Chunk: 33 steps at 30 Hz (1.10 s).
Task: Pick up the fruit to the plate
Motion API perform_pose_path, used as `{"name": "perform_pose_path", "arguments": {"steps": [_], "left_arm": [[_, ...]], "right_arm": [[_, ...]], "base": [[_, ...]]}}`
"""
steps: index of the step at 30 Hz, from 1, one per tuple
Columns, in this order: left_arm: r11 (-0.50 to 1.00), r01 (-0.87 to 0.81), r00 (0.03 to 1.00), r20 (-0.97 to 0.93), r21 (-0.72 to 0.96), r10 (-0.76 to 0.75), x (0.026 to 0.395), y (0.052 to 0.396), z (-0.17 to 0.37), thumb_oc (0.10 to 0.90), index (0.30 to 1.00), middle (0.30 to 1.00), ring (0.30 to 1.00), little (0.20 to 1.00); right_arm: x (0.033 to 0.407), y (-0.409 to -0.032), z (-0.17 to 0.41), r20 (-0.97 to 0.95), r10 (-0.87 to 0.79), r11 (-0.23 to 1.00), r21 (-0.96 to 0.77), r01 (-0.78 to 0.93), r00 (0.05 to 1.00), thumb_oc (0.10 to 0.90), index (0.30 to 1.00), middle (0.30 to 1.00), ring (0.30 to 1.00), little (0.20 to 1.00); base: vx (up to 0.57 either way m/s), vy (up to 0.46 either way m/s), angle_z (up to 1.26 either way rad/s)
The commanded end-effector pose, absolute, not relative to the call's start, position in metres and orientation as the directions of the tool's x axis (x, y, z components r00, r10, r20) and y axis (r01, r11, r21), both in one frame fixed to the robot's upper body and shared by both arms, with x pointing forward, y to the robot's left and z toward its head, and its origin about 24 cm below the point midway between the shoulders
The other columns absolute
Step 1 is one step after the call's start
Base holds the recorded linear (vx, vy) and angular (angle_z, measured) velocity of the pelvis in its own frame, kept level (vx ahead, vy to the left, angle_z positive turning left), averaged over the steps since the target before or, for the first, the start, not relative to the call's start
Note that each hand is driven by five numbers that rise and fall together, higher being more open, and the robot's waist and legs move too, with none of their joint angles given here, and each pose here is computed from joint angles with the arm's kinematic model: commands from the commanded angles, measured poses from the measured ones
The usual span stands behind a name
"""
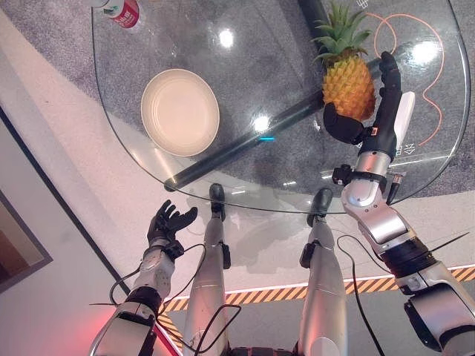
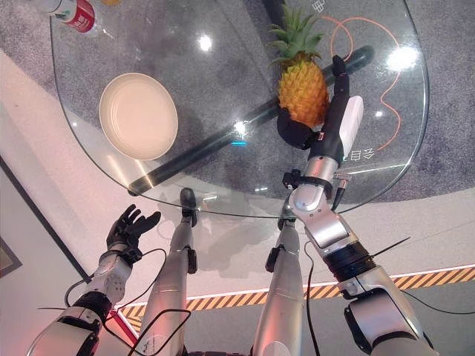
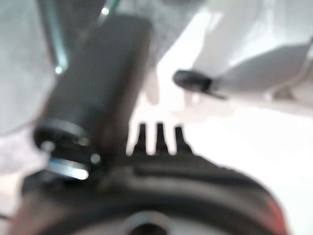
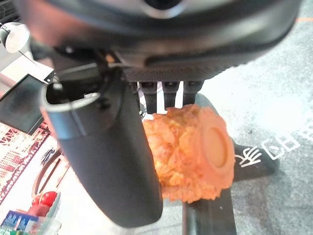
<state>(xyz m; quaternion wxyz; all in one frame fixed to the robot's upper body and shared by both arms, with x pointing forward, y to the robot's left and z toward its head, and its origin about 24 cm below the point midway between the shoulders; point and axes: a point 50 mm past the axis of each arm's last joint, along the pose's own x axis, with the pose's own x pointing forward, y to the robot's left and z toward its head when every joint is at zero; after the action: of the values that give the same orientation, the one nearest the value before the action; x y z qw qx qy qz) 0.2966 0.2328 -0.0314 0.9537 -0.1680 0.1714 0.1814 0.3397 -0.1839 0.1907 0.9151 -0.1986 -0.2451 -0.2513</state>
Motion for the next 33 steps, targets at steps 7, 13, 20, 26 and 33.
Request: {"name": "perform_pose_path", "arguments": {"steps": [7, 13, 20, 26, 33], "left_arm": [[0.877, -0.446, 0.844, -0.412, -0.180, 0.344, 0.287, 0.251, -0.038, 0.800, 0.900, 0.900, 0.900, 0.900], [0.879, -0.443, 0.844, -0.414, -0.179, 0.341, 0.287, 0.251, -0.038, 0.800, 0.900, 0.900, 0.900, 0.900], [0.880, -0.441, 0.845, -0.412, -0.176, 0.341, 0.287, 0.249, -0.038, 0.800, 0.900, 0.900, 0.900, 0.900], [0.882, -0.437, 0.847, -0.413, -0.178, 0.336, 0.287, 0.246, -0.038, 0.800, 0.900, 0.900, 0.900, 0.900], [0.881, -0.438, 0.847, -0.411, -0.179, 0.337, 0.288, 0.246, -0.037, 0.800, 0.900, 0.900, 0.900, 0.900]], "right_arm": [[0.343, -0.197, 0.206, 0.582, -0.450, 0.738, -0.185, 0.649, 0.677, 0.800, 0.900, 0.900, 0.900, 0.900], [0.346, -0.200, 0.202, 0.542, -0.477, 0.733, -0.189, 0.654, 0.692, 0.800, 0.900, 0.900, 0.900, 0.900], [0.347, -0.204, 0.198, 0.508, -0.509, 0.729, -0.176, 0.662, 0.695, 0.800, 0.900, 0.900, 0.900, 0.900], [0.349, -0.208, 0.194, 0.479, -0.536, 0.720, -0.171, 0.673, 0.695, 0.800, 0.900, 0.900, 0.900, 0.900], [0.353, -0.214, 0.185, 0.417, -0.553, 0.720, -0.197, 0.666, 0.721, 0.100, 0.300, 0.300, 0.300, 0.200]], "base": [[0.01, -0.006, 0.03], [0.00, 0.000, 0.00], [0.00, 0.000, 0.00], [0.00, 0.000, 0.00], [0.00, 0.000, 0.00]]}}
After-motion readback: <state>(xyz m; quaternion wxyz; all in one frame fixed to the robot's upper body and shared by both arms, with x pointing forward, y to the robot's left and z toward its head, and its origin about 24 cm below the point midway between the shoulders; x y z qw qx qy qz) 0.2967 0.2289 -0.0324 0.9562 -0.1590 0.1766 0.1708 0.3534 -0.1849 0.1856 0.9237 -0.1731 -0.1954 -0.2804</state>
